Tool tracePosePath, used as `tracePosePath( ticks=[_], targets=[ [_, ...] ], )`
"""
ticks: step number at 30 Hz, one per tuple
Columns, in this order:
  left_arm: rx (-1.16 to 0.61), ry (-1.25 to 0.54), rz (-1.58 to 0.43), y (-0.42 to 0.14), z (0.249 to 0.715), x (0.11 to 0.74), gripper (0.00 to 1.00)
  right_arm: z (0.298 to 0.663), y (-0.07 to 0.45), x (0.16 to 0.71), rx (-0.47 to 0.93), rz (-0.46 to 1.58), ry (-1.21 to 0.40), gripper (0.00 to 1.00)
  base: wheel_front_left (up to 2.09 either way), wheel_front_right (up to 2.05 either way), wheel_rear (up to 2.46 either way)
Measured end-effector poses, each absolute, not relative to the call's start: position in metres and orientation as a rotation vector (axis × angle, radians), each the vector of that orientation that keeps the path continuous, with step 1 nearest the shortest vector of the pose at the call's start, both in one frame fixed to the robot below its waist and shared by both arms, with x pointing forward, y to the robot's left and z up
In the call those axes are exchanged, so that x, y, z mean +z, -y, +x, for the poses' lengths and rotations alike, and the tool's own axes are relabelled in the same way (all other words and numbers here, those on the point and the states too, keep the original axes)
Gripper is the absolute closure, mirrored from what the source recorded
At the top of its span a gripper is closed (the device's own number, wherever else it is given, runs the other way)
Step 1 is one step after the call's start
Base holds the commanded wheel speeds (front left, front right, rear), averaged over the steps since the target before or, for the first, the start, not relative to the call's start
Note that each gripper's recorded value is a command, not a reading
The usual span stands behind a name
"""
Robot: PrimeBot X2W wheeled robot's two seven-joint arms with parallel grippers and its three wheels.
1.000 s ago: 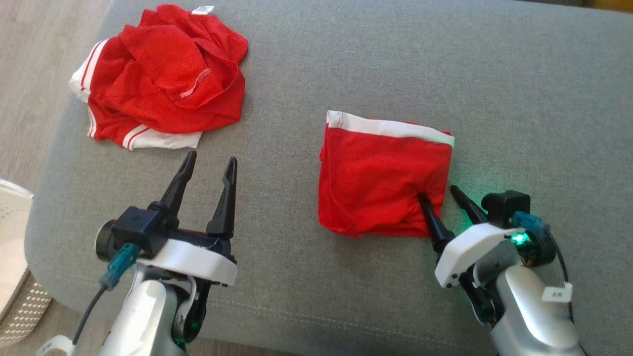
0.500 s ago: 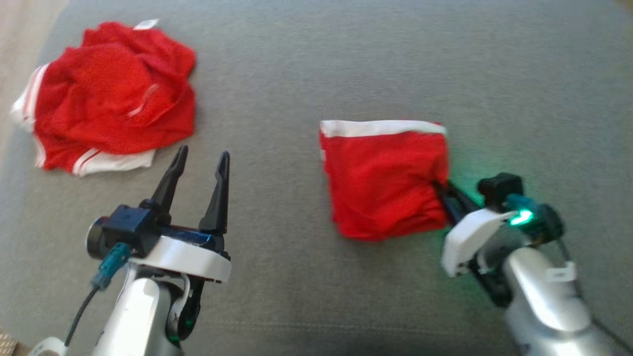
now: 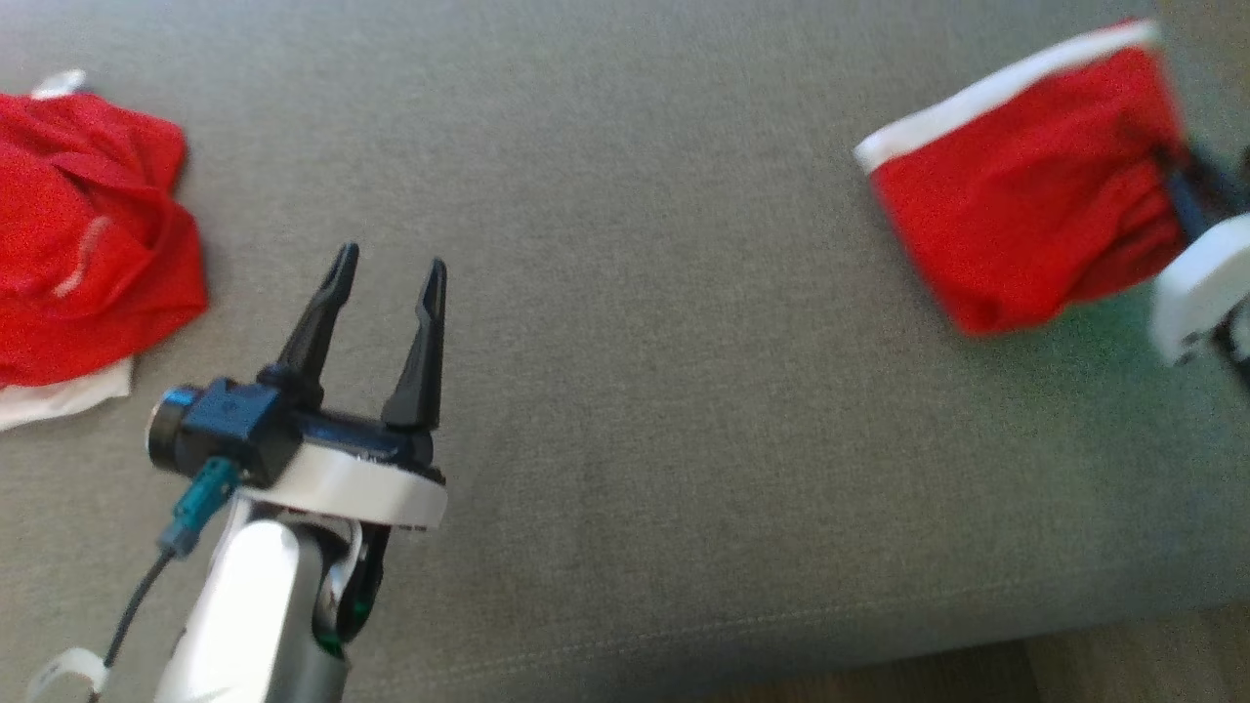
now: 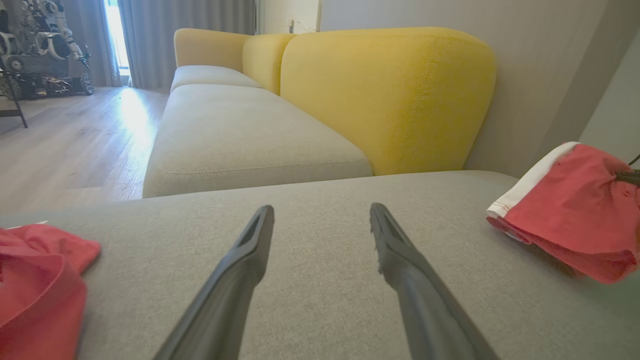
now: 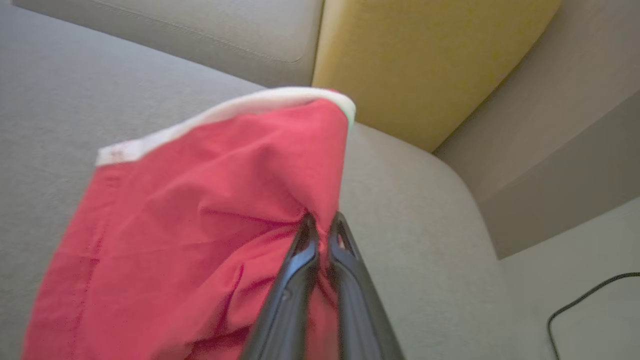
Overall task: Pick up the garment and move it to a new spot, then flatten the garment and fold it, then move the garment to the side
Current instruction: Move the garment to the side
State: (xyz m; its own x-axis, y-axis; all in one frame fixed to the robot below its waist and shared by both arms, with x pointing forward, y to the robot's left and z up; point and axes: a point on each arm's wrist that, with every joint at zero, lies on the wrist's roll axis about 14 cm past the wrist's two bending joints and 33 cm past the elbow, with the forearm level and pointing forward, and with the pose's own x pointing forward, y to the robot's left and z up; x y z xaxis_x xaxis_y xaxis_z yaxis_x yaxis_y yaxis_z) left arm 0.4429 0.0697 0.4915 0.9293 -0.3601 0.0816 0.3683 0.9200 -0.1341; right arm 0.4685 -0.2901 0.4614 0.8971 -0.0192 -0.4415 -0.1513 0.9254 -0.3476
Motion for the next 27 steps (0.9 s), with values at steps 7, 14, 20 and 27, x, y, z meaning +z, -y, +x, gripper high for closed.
tracePosePath(
  ticks=[7, 14, 20, 27],
  targets=[
    [-0.424, 0.051, -0.16, -0.054, 0.467, 0.478, 0.0, 0.481, 0.344, 0.473, -0.016, -0.442, -0.509, 1.0, 0.0, 0.0, 0.0],
    [-0.45, 0.012, -0.171, -0.047, 0.48, 0.455, 0.0, 0.48, 0.371, 0.457, -0.079, -0.428, -0.575, 1.0, 0.0, 0.0, 0.0],
    [-0.468, -0.006, -0.172, -0.043, 0.484, 0.445, 0.0, 0.48, 0.388, 0.461, -0.163, -0.386, -0.553, 0.59, 0.0, 0.0, 0.0],
    [-0.486, -0.011, -0.169, -0.04, 0.485, 0.441, 0.0, 0.479, 0.391, 0.47, -0.248, -0.332, -0.483, 0.0, 0.0, 0.0, 0.0]
  ],
)
